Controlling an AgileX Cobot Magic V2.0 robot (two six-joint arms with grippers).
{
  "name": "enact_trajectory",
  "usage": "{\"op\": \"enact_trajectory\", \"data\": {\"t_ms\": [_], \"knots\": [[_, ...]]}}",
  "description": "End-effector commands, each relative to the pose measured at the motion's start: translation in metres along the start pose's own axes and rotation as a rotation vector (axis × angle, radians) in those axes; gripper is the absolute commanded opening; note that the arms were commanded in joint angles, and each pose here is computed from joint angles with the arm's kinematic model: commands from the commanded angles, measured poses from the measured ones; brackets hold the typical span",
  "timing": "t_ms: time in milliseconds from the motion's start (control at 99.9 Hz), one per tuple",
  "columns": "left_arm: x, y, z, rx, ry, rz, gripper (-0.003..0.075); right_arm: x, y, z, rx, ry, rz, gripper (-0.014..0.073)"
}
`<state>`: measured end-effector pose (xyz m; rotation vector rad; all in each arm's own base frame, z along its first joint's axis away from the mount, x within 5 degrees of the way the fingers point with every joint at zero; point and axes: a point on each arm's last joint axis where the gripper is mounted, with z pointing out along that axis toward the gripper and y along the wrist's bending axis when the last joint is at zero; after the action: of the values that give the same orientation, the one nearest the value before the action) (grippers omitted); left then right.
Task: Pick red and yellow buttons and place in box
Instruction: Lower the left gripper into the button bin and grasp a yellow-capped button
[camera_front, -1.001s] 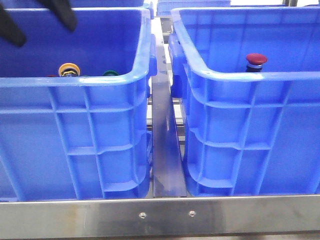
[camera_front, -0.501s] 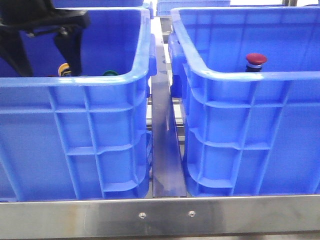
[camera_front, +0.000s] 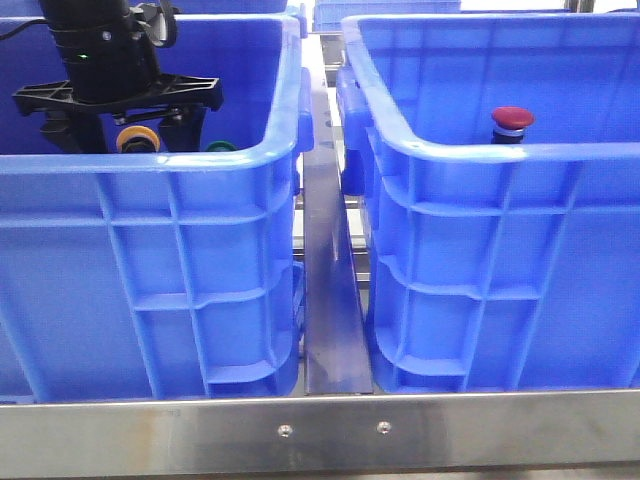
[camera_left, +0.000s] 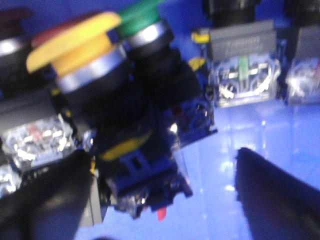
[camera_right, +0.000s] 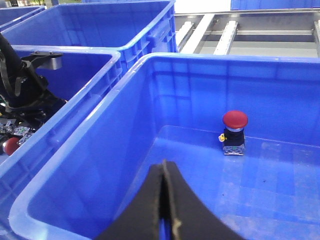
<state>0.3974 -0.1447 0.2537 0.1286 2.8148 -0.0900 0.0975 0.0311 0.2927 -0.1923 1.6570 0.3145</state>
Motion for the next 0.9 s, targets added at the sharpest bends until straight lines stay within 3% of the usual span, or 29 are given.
{"op": "enact_trajectory", "data": {"t_ms": [0,120,230,461,681,891], "knots": [[-0.01,0.0,-0.032,0.029,-0.119,-0.014,0.0383,-0.011,-0.002,-0.001,0.027,-0.047,-0.002,-0.0069],[-0.01,0.0,-0.032,0.024,-0.122,-0.011,0.0197,-0.011,-0.002,-0.001,0.026,-0.046,-0.002,-0.0069],[-0.01,0.0,-0.032,0.024,-0.122,-0.011,0.0115,-0.011,-0.002,-0.001,0.026,-0.046,-0.002,-0.0069],[-0.01,0.0,-0.035,0.021,-0.129,-0.006,0.0112,-0.011,-0.002,-0.001,0.026,-0.046,-0.002,-0.0069],[-0.007,0.003,-0.06,0.023,-0.192,-0.002,0.0112,-0.011,-0.002,-0.001,0.026,-0.046,-0.002,-0.0069],[0.019,0.007,-0.086,0.039,-0.236,0.009,0.0112,-0.011,-0.002,-0.001,0.026,-0.046,-0.002,-0.0069]]}}
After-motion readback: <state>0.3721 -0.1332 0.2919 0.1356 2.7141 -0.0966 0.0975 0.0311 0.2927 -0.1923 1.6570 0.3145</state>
